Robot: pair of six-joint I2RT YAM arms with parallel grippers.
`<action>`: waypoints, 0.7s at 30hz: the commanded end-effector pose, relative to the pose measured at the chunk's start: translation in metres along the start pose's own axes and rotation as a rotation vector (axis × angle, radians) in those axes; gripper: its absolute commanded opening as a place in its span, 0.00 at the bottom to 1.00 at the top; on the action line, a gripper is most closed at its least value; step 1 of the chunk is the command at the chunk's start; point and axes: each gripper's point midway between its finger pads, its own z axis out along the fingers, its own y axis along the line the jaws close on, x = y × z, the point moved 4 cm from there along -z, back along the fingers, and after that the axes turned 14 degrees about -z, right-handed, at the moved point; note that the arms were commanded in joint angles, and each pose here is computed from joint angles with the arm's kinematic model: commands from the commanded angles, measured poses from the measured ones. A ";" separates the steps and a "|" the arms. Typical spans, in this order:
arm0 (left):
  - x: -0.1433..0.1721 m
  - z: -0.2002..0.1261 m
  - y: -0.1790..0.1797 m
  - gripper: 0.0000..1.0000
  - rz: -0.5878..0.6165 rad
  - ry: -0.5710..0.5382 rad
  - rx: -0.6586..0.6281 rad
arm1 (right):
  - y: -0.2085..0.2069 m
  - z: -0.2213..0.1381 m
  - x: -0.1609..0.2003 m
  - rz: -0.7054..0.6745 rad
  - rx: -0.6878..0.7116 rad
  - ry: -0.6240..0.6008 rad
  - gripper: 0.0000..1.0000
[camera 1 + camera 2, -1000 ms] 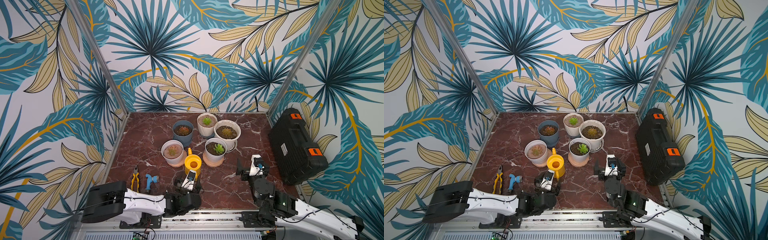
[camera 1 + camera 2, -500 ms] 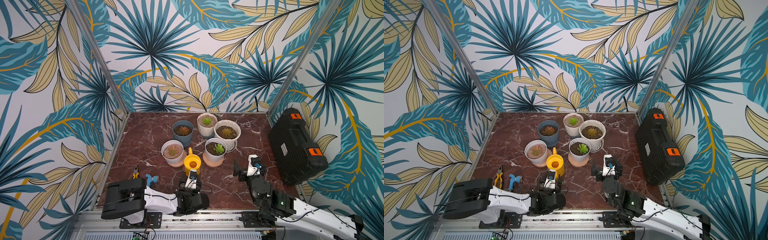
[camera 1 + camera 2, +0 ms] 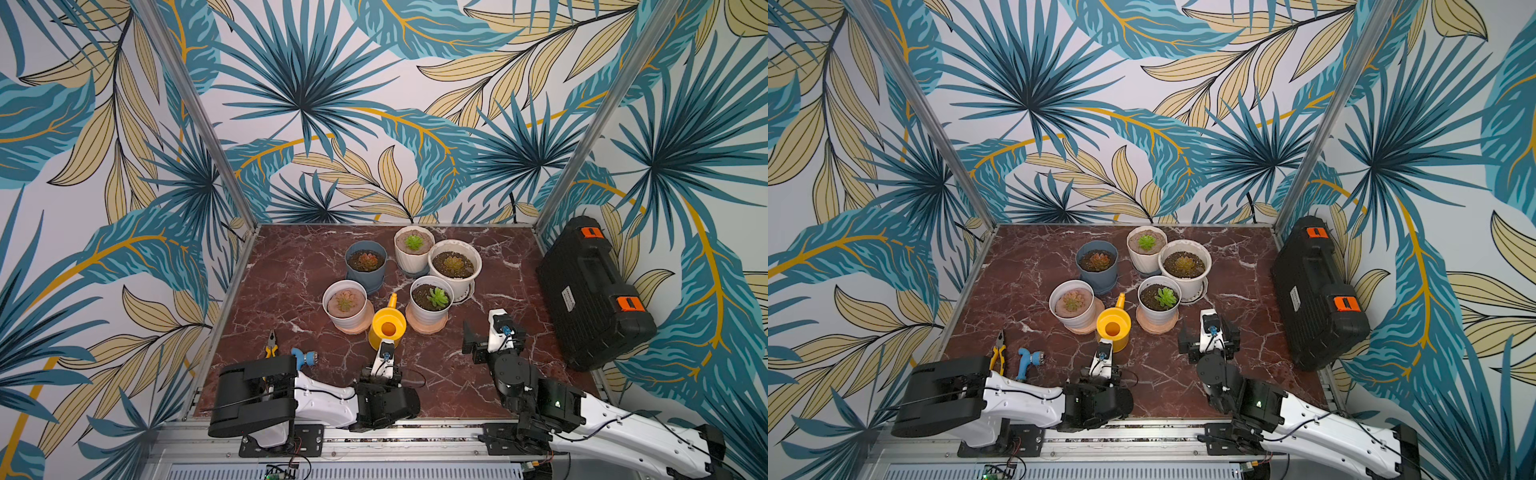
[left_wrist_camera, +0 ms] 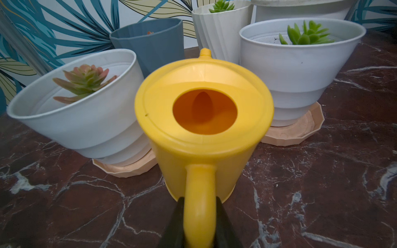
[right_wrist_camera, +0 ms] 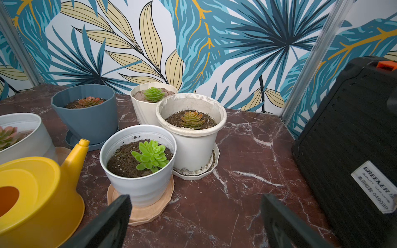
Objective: Water the succulent around the soil edge
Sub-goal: Pick up the watering can from the center of the board.
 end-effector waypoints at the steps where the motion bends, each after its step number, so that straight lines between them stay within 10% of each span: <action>1: -0.016 -0.004 -0.006 0.00 -0.014 -0.028 0.036 | 0.003 0.001 -0.006 0.001 -0.016 -0.009 0.99; 8: -0.060 -0.022 0.023 0.00 -0.032 -0.098 0.063 | 0.020 0.000 -0.024 -0.030 -0.147 -0.025 0.99; 21: -0.149 -0.070 0.004 0.00 0.107 -0.117 0.737 | 0.041 0.013 -0.129 0.130 -0.451 0.003 1.00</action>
